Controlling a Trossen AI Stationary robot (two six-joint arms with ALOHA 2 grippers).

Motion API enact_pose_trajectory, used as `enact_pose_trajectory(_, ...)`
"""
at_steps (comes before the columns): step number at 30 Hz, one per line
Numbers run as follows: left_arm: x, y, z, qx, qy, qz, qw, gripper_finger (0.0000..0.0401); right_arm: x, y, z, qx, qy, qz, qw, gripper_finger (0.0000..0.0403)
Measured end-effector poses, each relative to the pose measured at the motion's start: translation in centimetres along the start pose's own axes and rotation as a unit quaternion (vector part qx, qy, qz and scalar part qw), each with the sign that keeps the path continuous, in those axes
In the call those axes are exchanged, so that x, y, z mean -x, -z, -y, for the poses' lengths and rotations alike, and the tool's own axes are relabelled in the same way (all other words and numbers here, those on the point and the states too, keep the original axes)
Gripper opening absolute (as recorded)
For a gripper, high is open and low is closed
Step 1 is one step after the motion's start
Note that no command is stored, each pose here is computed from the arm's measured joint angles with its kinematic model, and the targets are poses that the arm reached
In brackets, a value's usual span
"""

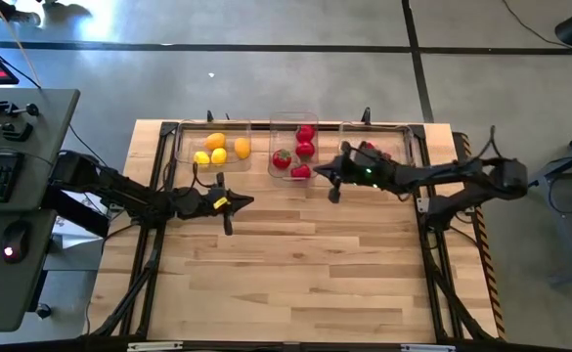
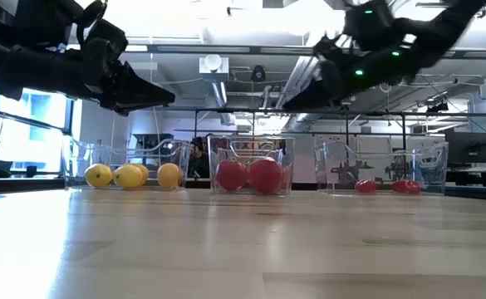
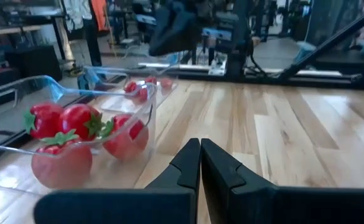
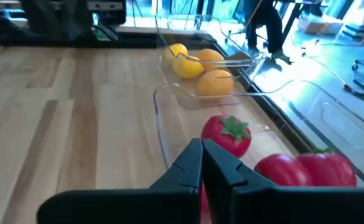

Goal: Sort produce into baskets
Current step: Return to Home Position

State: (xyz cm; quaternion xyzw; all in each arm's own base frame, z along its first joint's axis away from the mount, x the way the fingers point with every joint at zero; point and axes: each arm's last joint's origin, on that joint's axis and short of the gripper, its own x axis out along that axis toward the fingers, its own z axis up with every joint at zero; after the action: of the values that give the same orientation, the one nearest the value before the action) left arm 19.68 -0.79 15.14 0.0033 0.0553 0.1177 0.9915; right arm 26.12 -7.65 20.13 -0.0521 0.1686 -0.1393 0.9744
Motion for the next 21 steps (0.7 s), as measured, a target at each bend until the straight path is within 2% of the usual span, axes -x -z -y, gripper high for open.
enact_pose_trajectory(8, 1.2, 0.2, -0.4, -0.004, 0.002, 0.020, 1.000, 0.0000, 4.5, 2.1, -1.1, -0.004, 0.010, 0.043, 0.999, 0.0000)
enact_pose_trajectory(15, 1.9, -0.2, -0.6, -0.005, 0.002, 0.019, 1.000, 0.0000, 7.1, 3.5, -1.6, -0.005, 0.001, 0.063, 0.998, 0.0000)
enact_pose_trajectory(21, 2.2, -0.6, -0.8, -0.007, 0.001, 0.025, 1.000, 0.0000, 9.0, 5.6, -1.9, -0.021, 0.024, 0.072, 0.997, 0.0000)
